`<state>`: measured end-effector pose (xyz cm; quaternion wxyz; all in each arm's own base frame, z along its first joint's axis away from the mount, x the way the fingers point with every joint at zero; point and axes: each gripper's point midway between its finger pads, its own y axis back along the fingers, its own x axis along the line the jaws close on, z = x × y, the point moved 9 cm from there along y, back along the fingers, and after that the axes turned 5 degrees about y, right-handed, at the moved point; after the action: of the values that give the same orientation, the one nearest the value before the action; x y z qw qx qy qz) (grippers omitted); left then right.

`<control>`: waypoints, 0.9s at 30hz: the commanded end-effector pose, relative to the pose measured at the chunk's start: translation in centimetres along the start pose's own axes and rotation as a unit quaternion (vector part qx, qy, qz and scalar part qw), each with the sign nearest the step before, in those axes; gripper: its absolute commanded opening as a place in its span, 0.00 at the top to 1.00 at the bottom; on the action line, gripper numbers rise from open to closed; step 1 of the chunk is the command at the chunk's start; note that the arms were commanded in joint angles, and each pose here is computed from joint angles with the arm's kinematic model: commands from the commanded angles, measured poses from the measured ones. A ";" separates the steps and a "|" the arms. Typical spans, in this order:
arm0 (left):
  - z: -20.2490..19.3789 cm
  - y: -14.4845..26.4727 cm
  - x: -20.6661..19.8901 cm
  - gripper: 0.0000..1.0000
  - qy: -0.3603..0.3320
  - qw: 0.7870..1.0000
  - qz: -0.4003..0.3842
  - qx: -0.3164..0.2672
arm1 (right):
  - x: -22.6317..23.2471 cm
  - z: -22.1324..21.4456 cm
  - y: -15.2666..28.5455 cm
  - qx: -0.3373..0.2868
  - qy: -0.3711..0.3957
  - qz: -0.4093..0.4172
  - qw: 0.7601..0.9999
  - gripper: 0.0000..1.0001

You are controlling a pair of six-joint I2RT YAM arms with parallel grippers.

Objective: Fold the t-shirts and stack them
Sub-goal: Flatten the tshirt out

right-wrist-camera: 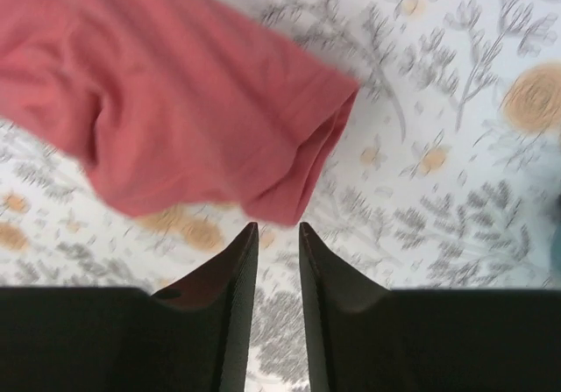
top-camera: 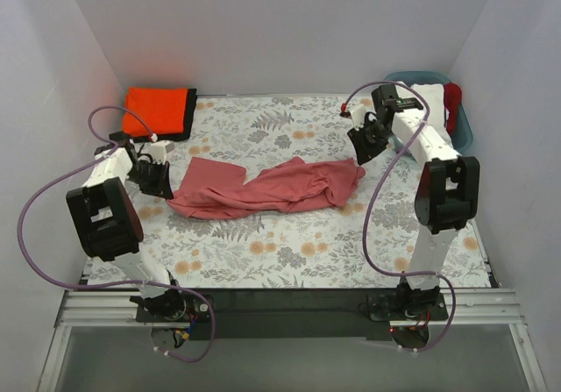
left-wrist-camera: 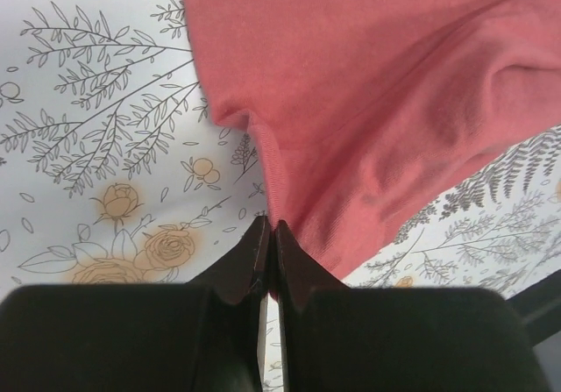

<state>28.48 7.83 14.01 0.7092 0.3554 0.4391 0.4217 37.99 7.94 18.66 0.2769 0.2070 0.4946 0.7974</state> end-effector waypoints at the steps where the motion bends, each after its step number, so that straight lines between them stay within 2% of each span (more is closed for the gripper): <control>1: 0.6 0.4 -0.6 1.00 0.036 0.999 -0.028 -0.017 | 3.4 -0.9 3.6 -0.040 0.031 0.031 0.998 0.70; 3: 0.4 0.1 -0.7 1.00 0.044 0.998 -0.036 -0.014 | 6.2 -2.2 3.3 -0.022 0.059 0.040 0.997 0.79; 6: 0.2 -0.1 -0.7 1.00 0.043 0.998 -0.035 -0.012 | 8.5 -3.2 2.7 -0.017 0.090 0.027 0.995 0.82; 8: 0.0 -0.2 -0.6 1.00 0.044 0.998 -0.033 -0.009 | 10.2 -4.4 1.0 0.014 0.112 0.018 0.993 0.82; 15: 0.0 -0.1 -0.6 1.00 0.043 0.999 -0.030 -0.006 | 12.7 -4.1 -2.2 0.040 0.149 -0.009 0.988 0.80; 27: 0.0 -0.1 -0.5 1.00 0.038 0.999 -0.028 -0.008 | 13.5 -4.0 -4.7 0.061 0.149 0.002 0.987 0.75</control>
<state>28.41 7.20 13.72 0.7002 0.3283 0.4768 0.4178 26.08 15.16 13.97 0.1788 0.1071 0.5767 0.7899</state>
